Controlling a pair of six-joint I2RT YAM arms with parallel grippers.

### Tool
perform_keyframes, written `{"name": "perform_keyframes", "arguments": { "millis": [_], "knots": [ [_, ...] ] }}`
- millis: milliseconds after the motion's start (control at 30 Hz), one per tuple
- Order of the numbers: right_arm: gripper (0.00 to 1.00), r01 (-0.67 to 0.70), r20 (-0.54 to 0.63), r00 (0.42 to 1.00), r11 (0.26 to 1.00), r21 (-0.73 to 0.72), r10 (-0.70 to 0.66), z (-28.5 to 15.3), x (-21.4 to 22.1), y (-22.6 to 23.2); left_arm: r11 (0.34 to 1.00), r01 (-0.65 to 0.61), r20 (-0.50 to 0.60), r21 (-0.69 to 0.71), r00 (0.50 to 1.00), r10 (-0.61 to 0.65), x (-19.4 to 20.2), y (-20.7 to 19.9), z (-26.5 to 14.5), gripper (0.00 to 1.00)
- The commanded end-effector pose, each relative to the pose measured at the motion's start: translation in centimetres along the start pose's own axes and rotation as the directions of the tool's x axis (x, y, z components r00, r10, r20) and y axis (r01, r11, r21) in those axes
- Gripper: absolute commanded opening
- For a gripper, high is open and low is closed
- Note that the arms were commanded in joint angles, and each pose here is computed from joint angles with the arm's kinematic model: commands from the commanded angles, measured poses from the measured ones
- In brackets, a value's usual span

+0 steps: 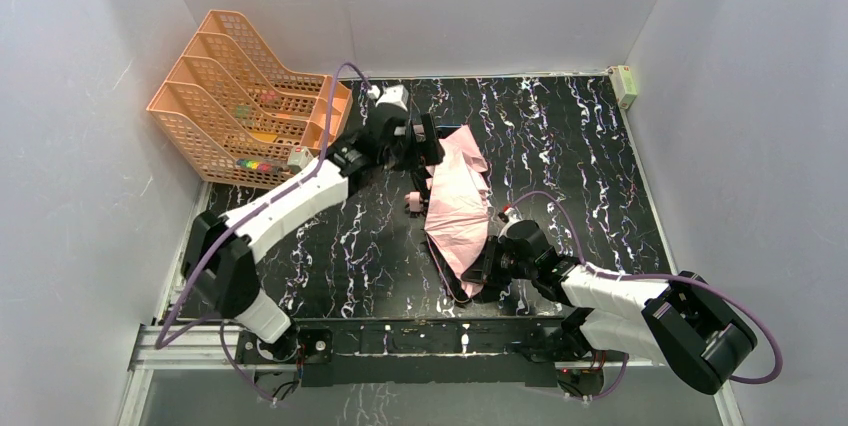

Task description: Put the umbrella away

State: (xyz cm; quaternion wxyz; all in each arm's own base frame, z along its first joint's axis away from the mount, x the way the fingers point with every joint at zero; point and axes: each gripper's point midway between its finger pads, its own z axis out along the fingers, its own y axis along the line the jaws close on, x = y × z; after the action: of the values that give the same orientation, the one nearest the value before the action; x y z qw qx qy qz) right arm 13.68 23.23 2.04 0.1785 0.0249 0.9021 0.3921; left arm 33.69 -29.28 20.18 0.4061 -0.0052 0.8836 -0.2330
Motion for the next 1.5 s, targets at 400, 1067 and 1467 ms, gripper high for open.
{"name": "perform_keyframes", "arguments": {
  "millis": [400, 1067, 1467],
  "knots": [
    [0.19, 0.006, -0.003, 1.0, 0.997, 0.078, -0.005, -0.4, 1.2, -2.6, 0.987, 0.147, -0.251, 0.067, 0.96, -0.126, -1.1, 0.3, 11.9, 0.77],
    [0.19, -0.01, 0.002, 1.0, 0.997, 0.083, 0.01, -0.4, 1.4, -3.0, 0.982, 0.138, -0.276, 0.129, 0.956, -0.098, -1.4, -1.0, 13.4, 0.34],
    [0.19, -0.015, 0.0, 1.0, 0.996, 0.084, 0.015, -0.3, 1.5, -3.1, 0.981, 0.12, -0.267, 0.15, 0.961, -0.077, -1.7, -1.3, 12.9, 0.1]
  ]
}}
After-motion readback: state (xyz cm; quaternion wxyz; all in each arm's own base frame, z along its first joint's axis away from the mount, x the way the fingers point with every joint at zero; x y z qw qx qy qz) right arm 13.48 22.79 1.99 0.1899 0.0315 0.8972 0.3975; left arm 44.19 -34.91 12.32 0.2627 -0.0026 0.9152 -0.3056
